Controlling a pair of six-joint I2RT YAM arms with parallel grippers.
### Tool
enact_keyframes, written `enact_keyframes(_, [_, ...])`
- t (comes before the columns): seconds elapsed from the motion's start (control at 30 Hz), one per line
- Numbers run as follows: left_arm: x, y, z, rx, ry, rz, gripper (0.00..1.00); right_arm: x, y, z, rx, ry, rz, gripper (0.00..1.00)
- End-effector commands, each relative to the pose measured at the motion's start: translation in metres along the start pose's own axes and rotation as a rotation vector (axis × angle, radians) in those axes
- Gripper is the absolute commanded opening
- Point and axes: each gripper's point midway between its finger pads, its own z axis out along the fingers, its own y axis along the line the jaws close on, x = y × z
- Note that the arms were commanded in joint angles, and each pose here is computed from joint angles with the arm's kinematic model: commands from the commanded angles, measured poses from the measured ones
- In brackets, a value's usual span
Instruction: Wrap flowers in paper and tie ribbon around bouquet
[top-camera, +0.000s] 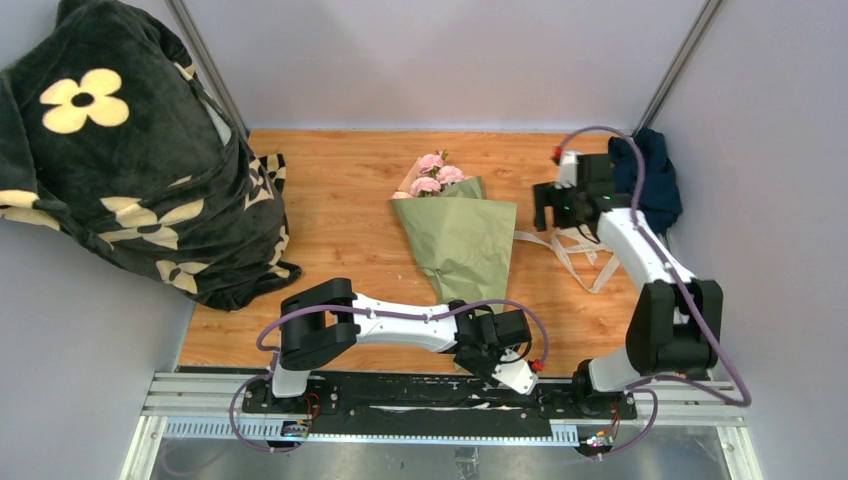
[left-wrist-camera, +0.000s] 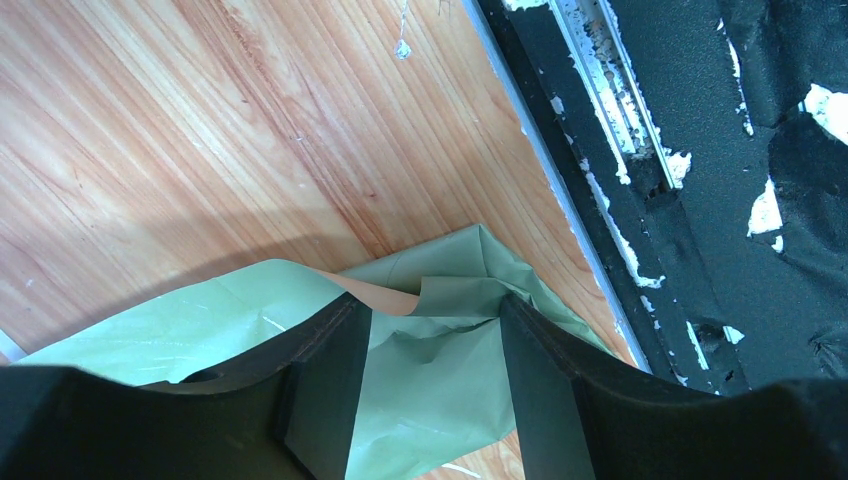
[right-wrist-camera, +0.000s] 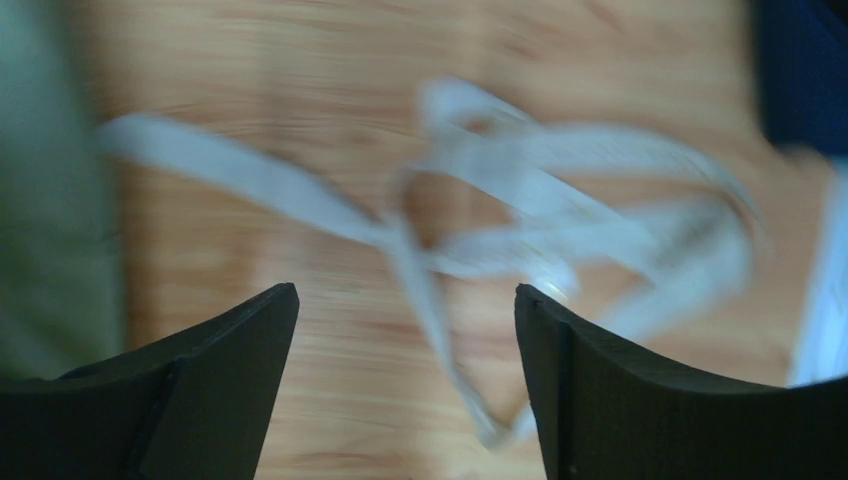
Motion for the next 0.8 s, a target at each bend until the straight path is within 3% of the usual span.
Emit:
enact_keyframes(0.0, [0.063, -0.066, 0.033, 0.233, 0.201, -0.006, 0.60, -0.015, 0.066, 0.026, -0.260, 0.028, -0.364, 0.88])
enact_keyframes(0.2, [0.062, -0.068, 0.035, 0.242, 0.195, -0.009, 0.60, 0.039, 0.074, 0.061, -0.460, 0.453, -0.449, 0.90])
enact_keyframes(0.43, [0.061, -0.068, 0.035, 0.246, 0.194, -0.009, 0.60, 0.071, 0.077, 0.094, -0.492, 0.548, -0.469, 0.87])
enact_keyframes(0.5, [0.061, -0.068, 0.035, 0.248, 0.195, -0.009, 0.60, 0.085, 0.076, 0.102, -0.456, 0.597, -0.474, 0.75])
enact_keyframes(0.53, [0.062, -0.068, 0.035, 0.248, 0.196, -0.009, 0.60, 0.092, 0.080, 0.103, -0.463, 0.621, -0.471, 0.56])
enact_keyframes(0.57, [0.062, -0.069, 0.035, 0.249, 0.197, -0.007, 0.60, 0.100, 0.086, 0.102, -0.468, 0.646, -0.464, 0.22])
enact_keyframes(0.63, [0.063, -0.069, 0.034, 0.250, 0.199, -0.008, 0.60, 0.111, 0.098, 0.098, -0.470, 0.660, -0.479, 0.01])
enact_keyframes(0.77, [0.065, -0.070, 0.034, 0.247, 0.203, -0.004, 0.60, 0.133, 0.147, 0.068, -0.584, 0.630, -0.512, 0.00])
